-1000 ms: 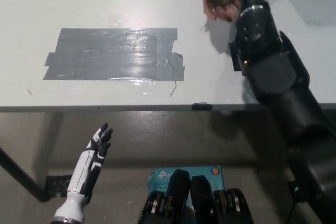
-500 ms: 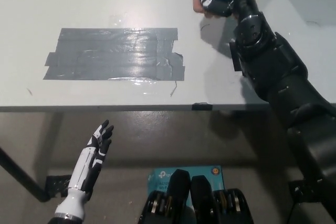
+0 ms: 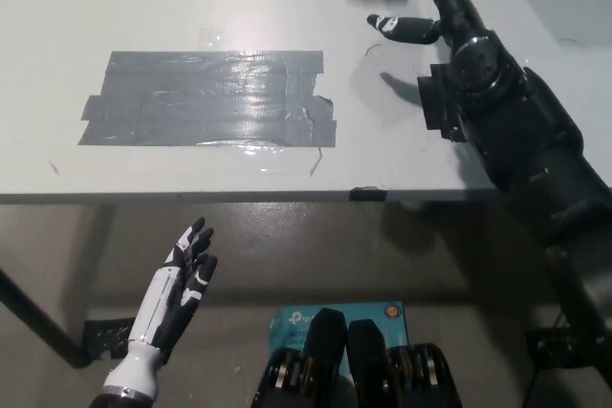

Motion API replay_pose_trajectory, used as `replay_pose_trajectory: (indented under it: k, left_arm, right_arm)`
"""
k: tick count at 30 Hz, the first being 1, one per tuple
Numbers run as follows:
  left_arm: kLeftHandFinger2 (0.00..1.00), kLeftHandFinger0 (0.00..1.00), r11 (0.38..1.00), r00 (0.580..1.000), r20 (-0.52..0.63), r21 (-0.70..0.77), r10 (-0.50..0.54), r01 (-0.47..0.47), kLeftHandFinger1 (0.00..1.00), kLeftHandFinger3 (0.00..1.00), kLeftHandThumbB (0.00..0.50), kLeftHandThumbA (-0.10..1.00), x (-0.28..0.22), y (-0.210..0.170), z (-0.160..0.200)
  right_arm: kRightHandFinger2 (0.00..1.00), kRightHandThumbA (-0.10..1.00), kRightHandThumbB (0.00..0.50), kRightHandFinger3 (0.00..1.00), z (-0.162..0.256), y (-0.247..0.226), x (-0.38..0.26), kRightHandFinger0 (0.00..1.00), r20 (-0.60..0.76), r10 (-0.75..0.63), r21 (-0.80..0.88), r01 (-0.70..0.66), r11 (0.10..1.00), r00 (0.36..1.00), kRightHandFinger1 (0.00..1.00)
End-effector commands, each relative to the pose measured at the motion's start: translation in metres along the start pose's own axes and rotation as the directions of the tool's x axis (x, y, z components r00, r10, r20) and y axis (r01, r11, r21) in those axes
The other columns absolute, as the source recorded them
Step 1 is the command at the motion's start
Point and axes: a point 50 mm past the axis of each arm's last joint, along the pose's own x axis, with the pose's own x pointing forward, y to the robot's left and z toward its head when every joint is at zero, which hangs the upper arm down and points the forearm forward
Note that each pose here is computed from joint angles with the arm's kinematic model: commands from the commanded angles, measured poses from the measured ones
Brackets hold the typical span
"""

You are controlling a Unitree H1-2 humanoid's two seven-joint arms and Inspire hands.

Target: A rubick's cube is kept in the black marked spot on the table and the robot uses its right arm to pick it up and hands it to a person

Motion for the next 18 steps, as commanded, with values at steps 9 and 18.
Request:
replay_pose_trajectory:
  k: [9, 18]
  left_arm:
    - [1.00, 1.00, 1.000, 1.000, 0.029, 0.018, -0.008, 0.007, 1.00, 1.00, 0.202, 0.82, 0.005, 0.003, 0.009]
    - [1.00, 1.00, 1.000, 0.999, 0.041, 0.019, 0.004, -0.005, 1.00, 1.00, 0.196, 0.78, 0.017, 0.008, 0.013]
  right_arm:
    - [1.00, 0.80, 0.410, 1.00, 0.051, -0.057, -0.113, 1.00, 0.421, -0.179, 0.161, 0.122, 0.979, 0.889, 1.00]
    - [1.00, 0.79, 0.287, 1.00, 0.042, -0.082, -0.264, 1.00, 0.694, -0.361, 0.336, 0.164, 0.928, 0.623, 1.00]
